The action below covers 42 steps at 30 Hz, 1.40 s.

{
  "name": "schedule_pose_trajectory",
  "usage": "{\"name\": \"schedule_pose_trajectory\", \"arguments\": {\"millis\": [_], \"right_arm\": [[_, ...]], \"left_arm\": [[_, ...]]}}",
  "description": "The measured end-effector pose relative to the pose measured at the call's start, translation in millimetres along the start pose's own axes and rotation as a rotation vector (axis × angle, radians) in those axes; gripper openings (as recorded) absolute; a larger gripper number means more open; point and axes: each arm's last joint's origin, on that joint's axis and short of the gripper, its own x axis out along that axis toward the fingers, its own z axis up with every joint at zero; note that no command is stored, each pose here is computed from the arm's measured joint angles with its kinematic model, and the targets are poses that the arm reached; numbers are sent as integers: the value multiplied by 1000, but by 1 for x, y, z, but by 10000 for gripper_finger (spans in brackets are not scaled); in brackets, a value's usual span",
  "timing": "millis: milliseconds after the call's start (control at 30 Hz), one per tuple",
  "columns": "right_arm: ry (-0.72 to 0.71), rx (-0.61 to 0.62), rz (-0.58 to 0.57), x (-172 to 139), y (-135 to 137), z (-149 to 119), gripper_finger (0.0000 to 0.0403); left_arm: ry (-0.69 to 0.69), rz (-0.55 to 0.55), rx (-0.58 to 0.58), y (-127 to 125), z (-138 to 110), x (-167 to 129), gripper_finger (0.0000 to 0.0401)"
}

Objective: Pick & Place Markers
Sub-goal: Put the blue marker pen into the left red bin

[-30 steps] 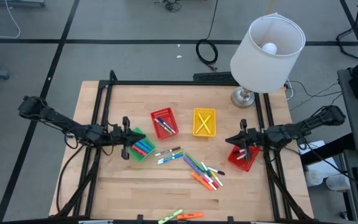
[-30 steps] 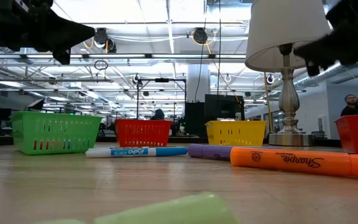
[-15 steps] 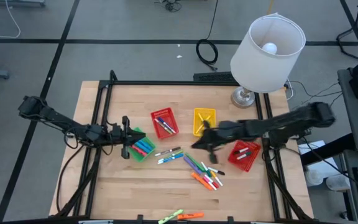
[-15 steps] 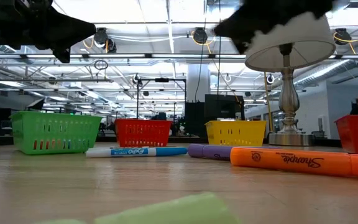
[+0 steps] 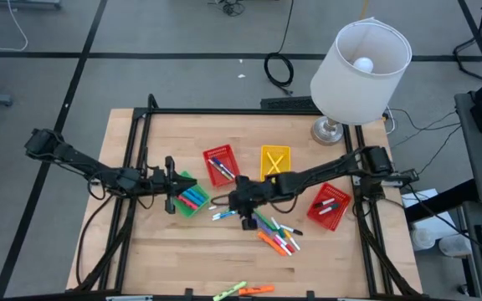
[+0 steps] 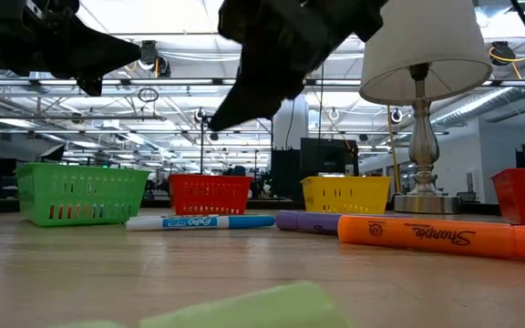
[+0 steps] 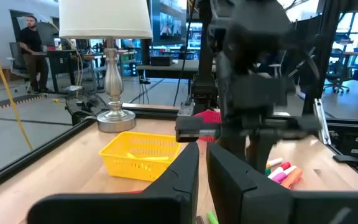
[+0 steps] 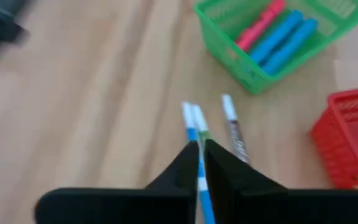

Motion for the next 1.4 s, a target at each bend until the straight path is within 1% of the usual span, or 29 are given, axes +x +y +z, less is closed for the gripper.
{"name": "schedule_pose_trajectory", "arguments": {"millis": [67,100,167,233,300,367,500,667,733,833,933,1033,1267,1400], "right_arm": [[26,-18,-60,5,4,-5,49],[30,-23,-69,8,7,-6,66],[36,-41,-63,14,12,-9,104],[58,-86,-54,18,17,-13,137],[70,-125,-66,22,20,-16,160],[86,-143,-69,23,20,-18,171],[73,-148,-76,22,18,-17,174],[77,-152,-69,23,18,-18,161],[93,-155,-66,32,19,-24,154],[165,-173,-65,44,20,-39,147],[143,-189,-64,50,20,-39,142],[163,-188,-63,54,20,-43,142],[172,-187,-63,54,20,-44,141],[178,-198,-53,54,26,-45,141]], "left_arm": [[0,0,-4,0,0,0,37],[0,0,-5,0,0,0,37],[0,0,-5,0,0,0,37],[1,0,-7,0,0,0,37],[3,0,-13,0,0,0,37],[3,0,-19,0,0,0,37],[3,1,-18,0,0,0,37],[3,2,-18,0,0,0,37],[3,2,-18,0,0,0,37],[3,2,-19,0,0,0,37],[3,2,-20,0,0,0,37],[4,2,-21,0,0,0,37],[8,8,-19,0,-1,0,37],[8,9,-19,0,-1,0,37]]}}
